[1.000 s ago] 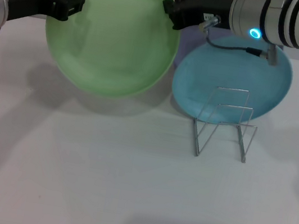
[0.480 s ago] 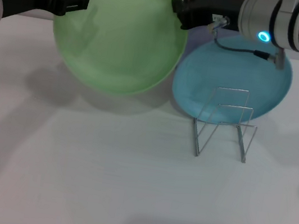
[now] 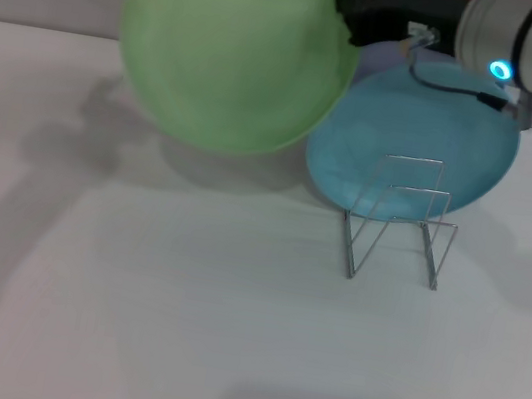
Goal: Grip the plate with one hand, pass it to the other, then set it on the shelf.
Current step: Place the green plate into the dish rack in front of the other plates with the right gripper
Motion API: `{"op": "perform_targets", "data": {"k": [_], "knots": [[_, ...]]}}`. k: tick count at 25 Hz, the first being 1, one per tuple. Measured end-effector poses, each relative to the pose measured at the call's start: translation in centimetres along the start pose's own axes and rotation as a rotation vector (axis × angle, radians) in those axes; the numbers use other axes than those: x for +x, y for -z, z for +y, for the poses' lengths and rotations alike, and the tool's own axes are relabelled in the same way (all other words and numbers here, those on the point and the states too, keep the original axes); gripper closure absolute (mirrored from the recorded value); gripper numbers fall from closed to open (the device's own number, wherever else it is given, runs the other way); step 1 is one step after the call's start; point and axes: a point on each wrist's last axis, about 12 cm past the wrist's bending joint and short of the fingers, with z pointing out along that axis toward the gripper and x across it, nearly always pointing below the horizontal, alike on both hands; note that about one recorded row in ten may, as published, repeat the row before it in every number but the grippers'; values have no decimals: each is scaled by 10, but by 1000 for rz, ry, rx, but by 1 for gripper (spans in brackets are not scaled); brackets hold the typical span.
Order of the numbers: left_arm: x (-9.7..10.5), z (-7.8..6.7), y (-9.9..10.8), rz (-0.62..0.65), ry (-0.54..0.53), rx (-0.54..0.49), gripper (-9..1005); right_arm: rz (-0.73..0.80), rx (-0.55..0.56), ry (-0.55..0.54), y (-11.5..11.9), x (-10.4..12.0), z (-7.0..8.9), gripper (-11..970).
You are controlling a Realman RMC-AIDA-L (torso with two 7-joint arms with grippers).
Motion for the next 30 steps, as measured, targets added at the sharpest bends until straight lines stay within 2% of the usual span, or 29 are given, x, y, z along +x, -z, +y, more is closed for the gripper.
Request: {"op": "perform_targets", "data": {"k": [5, 6, 14, 18, 19, 23, 30], "knots": [[4, 10, 7, -78, 21, -98, 188, -78, 43, -5, 16, -2, -3, 940], [9, 14, 11, -125, 43, -158, 188, -95, 47, -4, 20, -3, -2, 940], [40, 24, 20, -247, 135, -342, 190, -333, 102, 16, 64, -3, 8, 940], [57, 22, 19, -277, 154, -393, 190, -422, 141, 49, 80, 9, 11, 940], [67, 17, 19, -309, 142, -425, 190, -433, 144, 54, 82, 13, 12, 940], [84, 3, 19, -352, 112, -458, 190, -458, 152, 109, 84, 33, 14, 940], [106, 2, 13, -332, 163, -446, 190, -578, 58, 186, 85, 74, 17, 940]]}}
